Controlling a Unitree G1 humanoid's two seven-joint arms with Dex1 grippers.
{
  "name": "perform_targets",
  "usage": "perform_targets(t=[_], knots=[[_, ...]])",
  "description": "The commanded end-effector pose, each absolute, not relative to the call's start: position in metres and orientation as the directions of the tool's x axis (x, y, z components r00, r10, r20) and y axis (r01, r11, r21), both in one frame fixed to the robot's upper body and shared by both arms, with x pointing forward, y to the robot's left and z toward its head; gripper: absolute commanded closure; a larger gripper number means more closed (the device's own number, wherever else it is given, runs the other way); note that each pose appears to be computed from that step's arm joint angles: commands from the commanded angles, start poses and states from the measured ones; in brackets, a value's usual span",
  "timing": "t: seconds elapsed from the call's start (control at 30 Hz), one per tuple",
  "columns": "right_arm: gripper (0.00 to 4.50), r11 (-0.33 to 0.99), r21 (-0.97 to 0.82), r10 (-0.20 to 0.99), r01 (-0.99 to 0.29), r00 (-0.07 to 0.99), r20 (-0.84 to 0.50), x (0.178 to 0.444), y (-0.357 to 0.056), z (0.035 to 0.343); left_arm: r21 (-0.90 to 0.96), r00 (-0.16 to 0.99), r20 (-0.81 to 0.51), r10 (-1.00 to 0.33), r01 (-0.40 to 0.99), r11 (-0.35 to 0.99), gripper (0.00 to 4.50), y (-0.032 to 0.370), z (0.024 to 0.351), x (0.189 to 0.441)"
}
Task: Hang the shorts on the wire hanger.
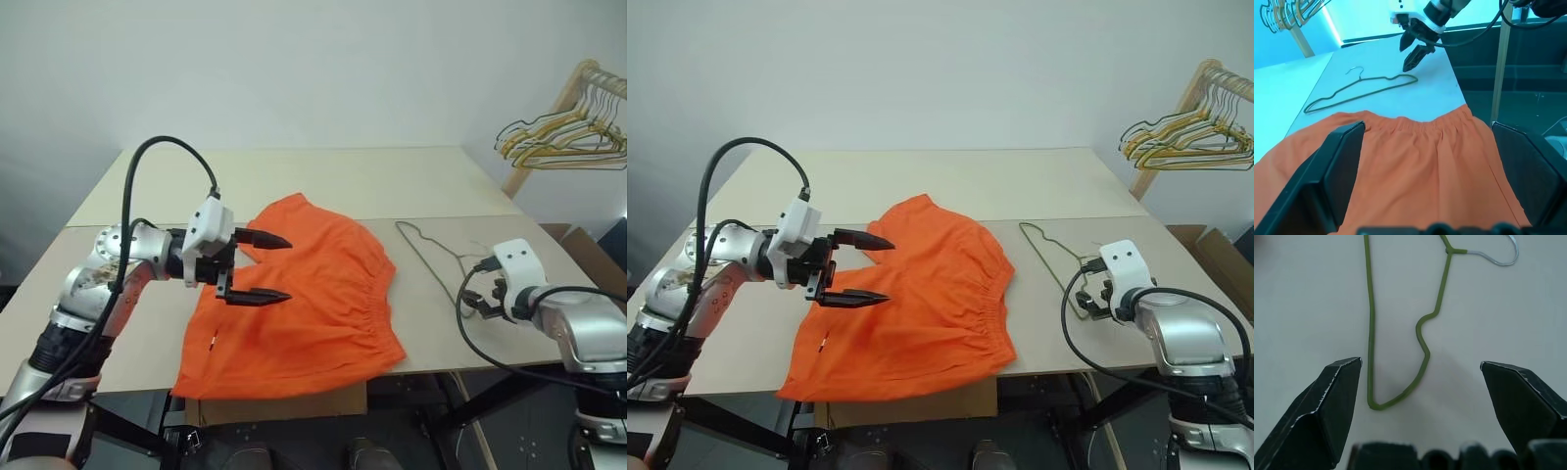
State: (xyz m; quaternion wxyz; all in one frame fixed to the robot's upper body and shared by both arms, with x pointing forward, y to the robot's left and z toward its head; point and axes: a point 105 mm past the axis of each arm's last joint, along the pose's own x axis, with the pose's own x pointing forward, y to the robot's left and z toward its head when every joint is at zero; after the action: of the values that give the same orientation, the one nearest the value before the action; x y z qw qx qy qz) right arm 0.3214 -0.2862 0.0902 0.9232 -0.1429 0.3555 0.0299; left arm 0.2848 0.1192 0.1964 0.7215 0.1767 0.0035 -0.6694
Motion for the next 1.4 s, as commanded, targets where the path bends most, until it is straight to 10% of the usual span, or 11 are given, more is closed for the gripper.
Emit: perform_targets(t=[0.03, 0.4, 0.9, 1.4], knots=[[0.0, 0.956, -0.196, 0.019, -0.219, 0.712, -0.702, 0.326, -0.276, 0.088, 0.3, 0.091, -0.229, -0.969, 0.954, 0.018, 0.01, 0.115, 0.208, 0.285], [0.0, 0.968, -0.115, 0.047, -0.225, 0.609, -0.792, 0.336, -0.275, 0.063, 0.312, 0.077, -0.238, -0.968, 0.95, -0.001, 0.01, 0.114, 0.204, 0.284], [4.41, 0.961, -0.068, 0.098, -0.269, 0.558, -0.824, 0.331, -0.267, 0.052, 0.312, 0.065, -0.256, -0.965, 0.95, -0.018, 0.0, 0.116, 0.202, 0.283], [4.46, 0.963, -0.151, 0.09, -0.223, 0.796, -0.599, 0.317, -0.275, 0.11, 0.328, 0.081, -0.254, -0.964, 0.945, -0.008, 0.0, 0.118, 0.205, 0.287]])
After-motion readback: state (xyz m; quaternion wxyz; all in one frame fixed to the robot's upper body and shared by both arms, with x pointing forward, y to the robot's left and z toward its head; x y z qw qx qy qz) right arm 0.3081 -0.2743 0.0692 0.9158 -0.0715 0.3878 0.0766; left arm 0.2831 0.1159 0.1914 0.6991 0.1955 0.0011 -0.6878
